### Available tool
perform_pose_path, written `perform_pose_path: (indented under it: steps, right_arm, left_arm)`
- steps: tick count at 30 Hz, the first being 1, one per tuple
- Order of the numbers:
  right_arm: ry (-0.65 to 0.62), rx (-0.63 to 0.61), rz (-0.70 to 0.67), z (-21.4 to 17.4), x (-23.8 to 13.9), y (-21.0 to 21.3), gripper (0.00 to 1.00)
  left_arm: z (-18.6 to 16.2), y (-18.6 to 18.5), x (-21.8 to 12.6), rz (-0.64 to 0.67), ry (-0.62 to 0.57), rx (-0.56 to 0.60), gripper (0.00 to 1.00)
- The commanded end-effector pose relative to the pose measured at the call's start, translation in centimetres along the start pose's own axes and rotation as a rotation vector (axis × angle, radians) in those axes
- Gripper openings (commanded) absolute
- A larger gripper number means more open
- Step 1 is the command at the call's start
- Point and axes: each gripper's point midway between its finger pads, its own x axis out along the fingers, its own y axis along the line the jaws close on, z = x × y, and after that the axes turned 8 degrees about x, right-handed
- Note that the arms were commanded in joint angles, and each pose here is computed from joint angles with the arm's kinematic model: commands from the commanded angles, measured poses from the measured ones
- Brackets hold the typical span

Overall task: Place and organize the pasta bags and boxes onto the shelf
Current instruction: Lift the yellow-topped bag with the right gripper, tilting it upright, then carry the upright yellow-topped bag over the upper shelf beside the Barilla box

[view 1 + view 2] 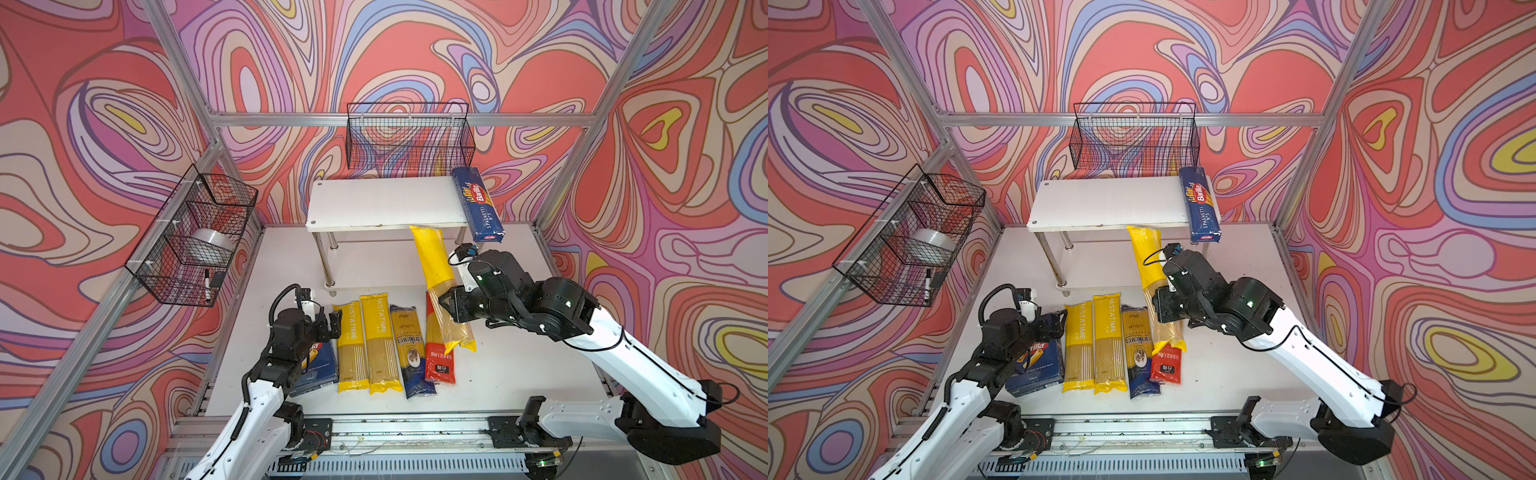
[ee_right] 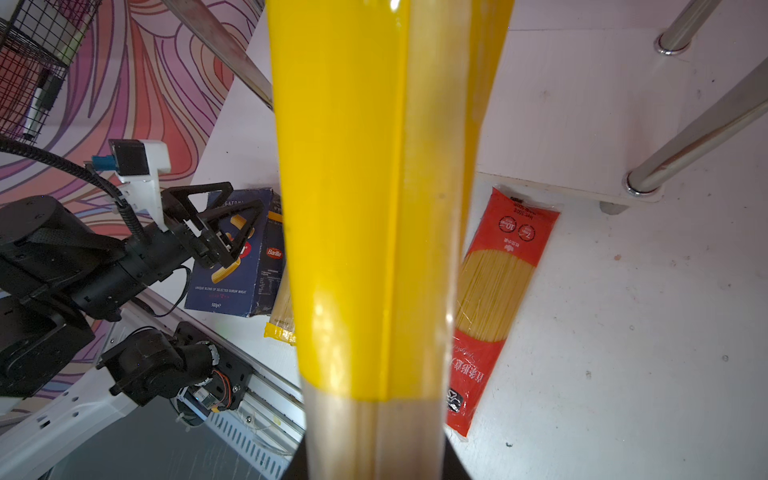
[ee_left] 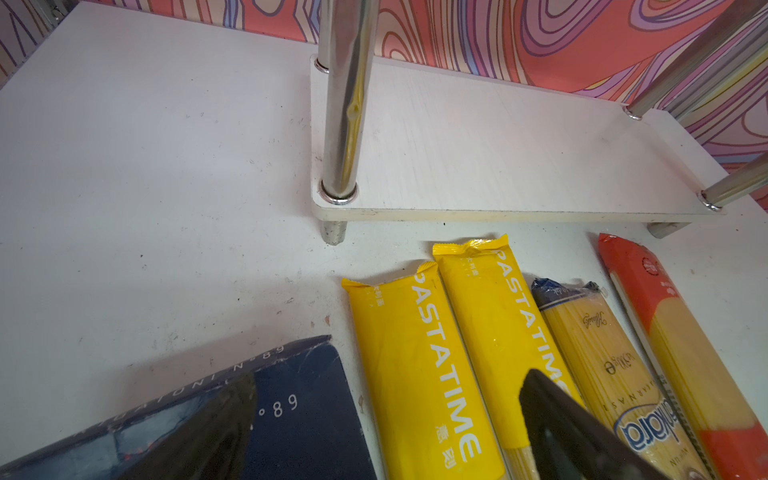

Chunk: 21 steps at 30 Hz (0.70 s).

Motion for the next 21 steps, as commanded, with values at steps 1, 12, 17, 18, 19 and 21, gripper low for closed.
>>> perform_pose_path:
  steps: [1,12,17,18,19,21]
  right_arm:
    - [-0.148,-0.014,0.057,3.8,-2.2,1.9,0.03]
    - [-0.223,-0.02,-0.028,6.5,-3.3,1.6,0.01]
    - [-0.22,-0.055,-0.051,7.7,-3.2,1.9,0.01]
    - [-0.216,-0.056,-0.057,8.0,-3.2,2.0,0.01]
    - [-0.209,-0.056,-0.06,8.3,-3.1,2.0,0.01]
    - [-0.204,-0.057,-0.056,9.0,-3.0,2.2,0.01]
  left_arm:
    - [0.0,0.1,-0.1,0.007,-0.004,0.01,1.0]
    - [0.0,0.1,-0.1,0.005,-0.004,0.01,1.0]
    - [-0.1,0.0,-0.1,-0.001,-0.004,0.012,1.0]
    - [0.0,0.0,-0.1,-0.001,-0.005,0.012,1.0]
    - [0.0,-0.1,-0.1,-0.002,-0.006,0.013,1.0]
    - [0.0,-0.1,-0.1,-0.006,-0.006,0.013,1.0]
